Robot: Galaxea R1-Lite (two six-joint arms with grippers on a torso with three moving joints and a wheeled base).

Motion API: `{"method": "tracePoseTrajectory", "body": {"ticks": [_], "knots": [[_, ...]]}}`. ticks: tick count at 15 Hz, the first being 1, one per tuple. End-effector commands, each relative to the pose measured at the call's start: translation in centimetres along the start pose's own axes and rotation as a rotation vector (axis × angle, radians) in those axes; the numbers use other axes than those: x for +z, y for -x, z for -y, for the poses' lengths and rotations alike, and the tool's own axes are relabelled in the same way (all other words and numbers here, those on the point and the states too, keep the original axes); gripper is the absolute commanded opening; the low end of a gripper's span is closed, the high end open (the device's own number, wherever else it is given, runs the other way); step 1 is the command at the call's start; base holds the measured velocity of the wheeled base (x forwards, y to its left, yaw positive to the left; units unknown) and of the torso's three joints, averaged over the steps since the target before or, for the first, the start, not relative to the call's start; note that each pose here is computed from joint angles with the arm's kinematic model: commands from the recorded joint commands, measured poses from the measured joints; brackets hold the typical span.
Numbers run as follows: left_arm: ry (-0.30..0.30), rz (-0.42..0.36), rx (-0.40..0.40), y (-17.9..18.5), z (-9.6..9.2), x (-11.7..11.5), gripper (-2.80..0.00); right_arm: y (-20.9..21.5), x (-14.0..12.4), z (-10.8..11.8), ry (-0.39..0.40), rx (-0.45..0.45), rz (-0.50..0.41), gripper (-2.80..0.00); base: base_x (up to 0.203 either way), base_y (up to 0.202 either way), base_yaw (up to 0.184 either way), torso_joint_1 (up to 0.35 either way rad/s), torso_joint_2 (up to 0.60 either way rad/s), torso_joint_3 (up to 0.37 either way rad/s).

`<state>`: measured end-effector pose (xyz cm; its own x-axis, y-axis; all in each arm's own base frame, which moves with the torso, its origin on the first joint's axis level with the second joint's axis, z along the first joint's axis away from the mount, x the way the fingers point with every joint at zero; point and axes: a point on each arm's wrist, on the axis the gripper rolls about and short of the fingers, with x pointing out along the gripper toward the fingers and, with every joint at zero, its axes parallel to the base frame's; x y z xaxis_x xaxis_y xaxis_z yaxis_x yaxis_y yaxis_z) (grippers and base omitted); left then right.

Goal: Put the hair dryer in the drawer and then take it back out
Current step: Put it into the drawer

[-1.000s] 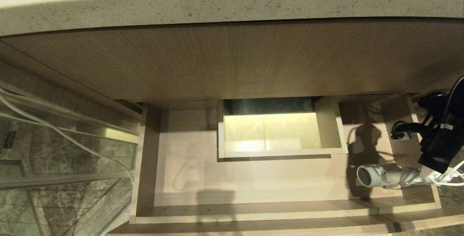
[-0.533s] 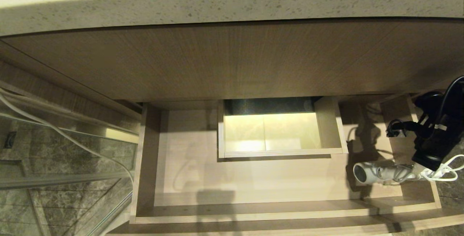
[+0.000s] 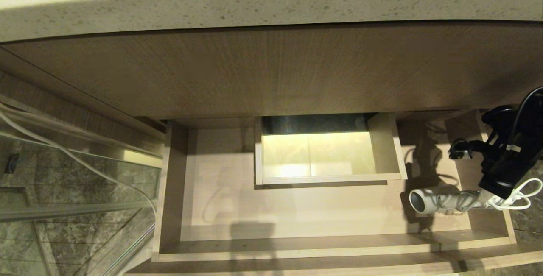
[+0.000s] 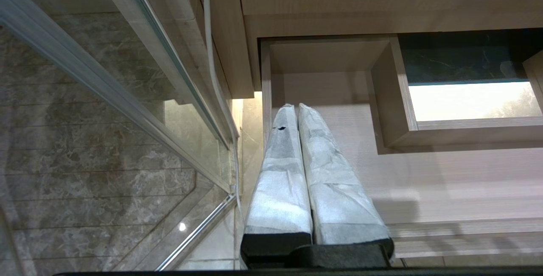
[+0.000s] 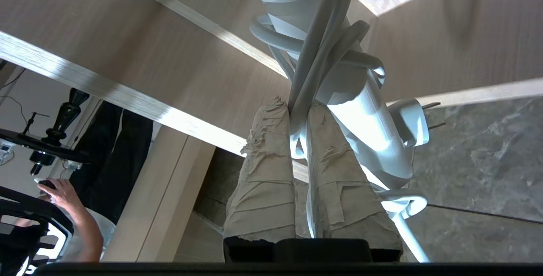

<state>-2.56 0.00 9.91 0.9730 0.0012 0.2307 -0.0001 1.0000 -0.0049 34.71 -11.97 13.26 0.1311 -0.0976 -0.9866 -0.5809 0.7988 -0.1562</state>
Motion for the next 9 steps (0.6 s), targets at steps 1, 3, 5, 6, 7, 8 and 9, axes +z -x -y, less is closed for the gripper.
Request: {"method": "tracePoseTrajectory", "body": {"ticks": [1,3,5,6,7,8,9], "knots": [[0.001,-0.038,0.0,-0.11,-0.01,-1.14,-2.8,0.16,0.27,-0.34,0.019,0.005,-0.002,-2.8,0.0,0.0,0.0,0.0,0.0,0.0],[0.001,-0.038,0.0,-0.11,-0.01,-1.14,-2.8,-0.01,0.36,-0.31,0.019,0.005,-0.002,0.0,0.0,0.0,0.0,0.0,0.0,0.0],[0.001,-0.038,0.0,-0.11,-0.01,-1.14,-2.8,-0.01,0.36,-0.31,0.019,0.004,-0.003,0.0,0.0,0.0,0.0,0.0,0.0,0.0],[0.0,-0.038,0.0,-0.11,-0.01,-1.14,-2.8,-0.02,0.38,-0.3,0.019,0.004,-0.001,0.0,0.0,0.0,0.0,0.0,0.0,0.0],[0.001,-0.038,0.0,-0.11,-0.01,-1.14,-2.8,0.0,0.45,-0.26,0.021,0.001,0.001,0.0,0.0,0.0,0.0,0.0,0.0,0.0],[0.0,-0.038,0.0,-0.11,-0.01,-1.14,-2.8,0.02,0.47,-0.26,0.02,0.0,0.002,0.0,0.0,0.0,0.0,0.0,0.0,0.0],[0.001,-0.038,0.0,-0.11,-0.01,-1.14,-2.8,0.05,0.46,-0.27,0.021,0.001,0.001,0.0,0.0,0.0,0.0,0.0,0.0,0.0]]}}
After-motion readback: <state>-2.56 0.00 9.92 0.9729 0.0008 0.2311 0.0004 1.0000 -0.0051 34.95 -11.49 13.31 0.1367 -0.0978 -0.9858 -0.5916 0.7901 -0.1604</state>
